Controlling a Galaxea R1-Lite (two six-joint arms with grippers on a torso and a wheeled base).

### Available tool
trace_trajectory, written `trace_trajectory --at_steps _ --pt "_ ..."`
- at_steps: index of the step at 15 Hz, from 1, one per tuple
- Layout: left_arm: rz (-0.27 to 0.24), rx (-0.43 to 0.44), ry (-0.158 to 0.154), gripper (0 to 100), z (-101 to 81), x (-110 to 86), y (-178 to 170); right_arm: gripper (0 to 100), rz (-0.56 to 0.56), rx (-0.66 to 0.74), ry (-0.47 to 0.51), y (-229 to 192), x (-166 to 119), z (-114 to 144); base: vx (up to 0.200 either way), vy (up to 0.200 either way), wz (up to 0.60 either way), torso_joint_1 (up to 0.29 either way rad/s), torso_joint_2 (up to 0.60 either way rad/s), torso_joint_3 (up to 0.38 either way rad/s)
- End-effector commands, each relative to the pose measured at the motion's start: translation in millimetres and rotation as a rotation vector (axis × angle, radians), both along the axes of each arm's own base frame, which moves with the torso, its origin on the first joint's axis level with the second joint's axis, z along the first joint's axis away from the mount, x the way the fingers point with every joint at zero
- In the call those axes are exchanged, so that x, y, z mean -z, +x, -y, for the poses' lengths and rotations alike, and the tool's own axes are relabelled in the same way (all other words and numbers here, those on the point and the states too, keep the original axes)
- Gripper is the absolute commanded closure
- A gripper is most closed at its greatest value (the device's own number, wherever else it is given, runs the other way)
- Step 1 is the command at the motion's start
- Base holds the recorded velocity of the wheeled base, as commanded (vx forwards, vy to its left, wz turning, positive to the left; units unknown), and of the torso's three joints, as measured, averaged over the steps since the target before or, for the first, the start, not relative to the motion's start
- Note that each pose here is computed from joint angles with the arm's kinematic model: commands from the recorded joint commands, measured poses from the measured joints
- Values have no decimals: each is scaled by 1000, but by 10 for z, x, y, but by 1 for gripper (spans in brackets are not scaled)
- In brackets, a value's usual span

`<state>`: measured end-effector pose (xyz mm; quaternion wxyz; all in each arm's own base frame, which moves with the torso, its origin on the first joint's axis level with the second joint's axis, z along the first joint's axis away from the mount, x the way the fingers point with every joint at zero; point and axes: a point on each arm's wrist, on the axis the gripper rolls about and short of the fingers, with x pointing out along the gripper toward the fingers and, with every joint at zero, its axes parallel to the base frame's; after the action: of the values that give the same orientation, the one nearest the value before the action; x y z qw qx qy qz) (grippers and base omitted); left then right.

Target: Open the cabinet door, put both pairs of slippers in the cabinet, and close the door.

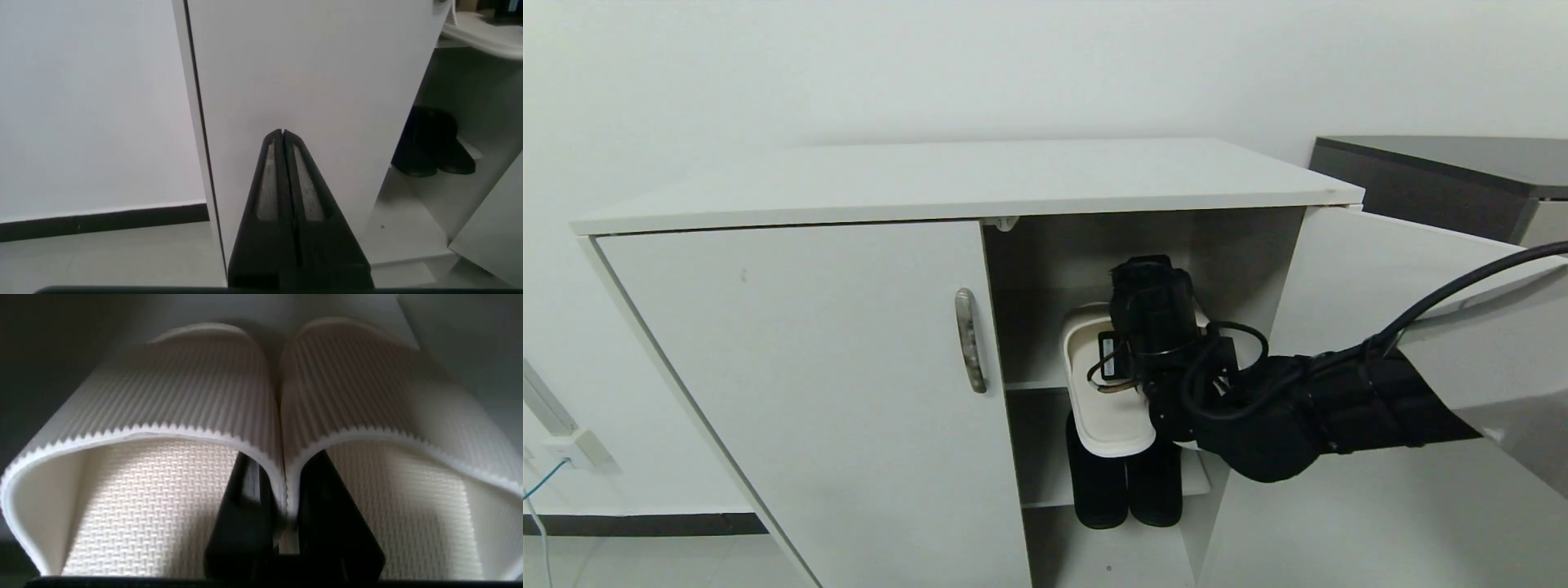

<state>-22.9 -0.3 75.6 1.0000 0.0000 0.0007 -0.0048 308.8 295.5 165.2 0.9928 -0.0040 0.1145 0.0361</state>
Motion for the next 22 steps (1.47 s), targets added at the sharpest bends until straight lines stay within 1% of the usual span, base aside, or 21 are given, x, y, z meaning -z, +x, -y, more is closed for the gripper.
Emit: trace_trajectory --at_steps 1,8,12,15,20,21,22 --pt "0 0 0 100 0 0 0 100 -2 -5 5 94 -6 -35 0 0 0 0 0 0" --pt "0 0 0 100 0 0 0 100 18 42 21 425 -13 -47 0 0 0 0 0 0" --pt "0 0 0 100 0 0 0 100 -5 11 30 571 -86 0 0 0 0 0 0 0" --pt "0 -2 -2 100 0 0 0 100 5 17 41 638 -127 -19 0 0 0 0 0 0" --pt "0 -20 -2 100 -4 0 0 100 4 16 35 683 -55 -75 0 0 0 0 0 0" --pt "0 -20 -2 100 -4 0 0 0 1 16 33 685 -46 -77 0 0 0 0 0 0" --pt "0 -20 -2 100 -4 0 0 0 1 16 33 684 -44 -77 0 0 0 0 0 0"
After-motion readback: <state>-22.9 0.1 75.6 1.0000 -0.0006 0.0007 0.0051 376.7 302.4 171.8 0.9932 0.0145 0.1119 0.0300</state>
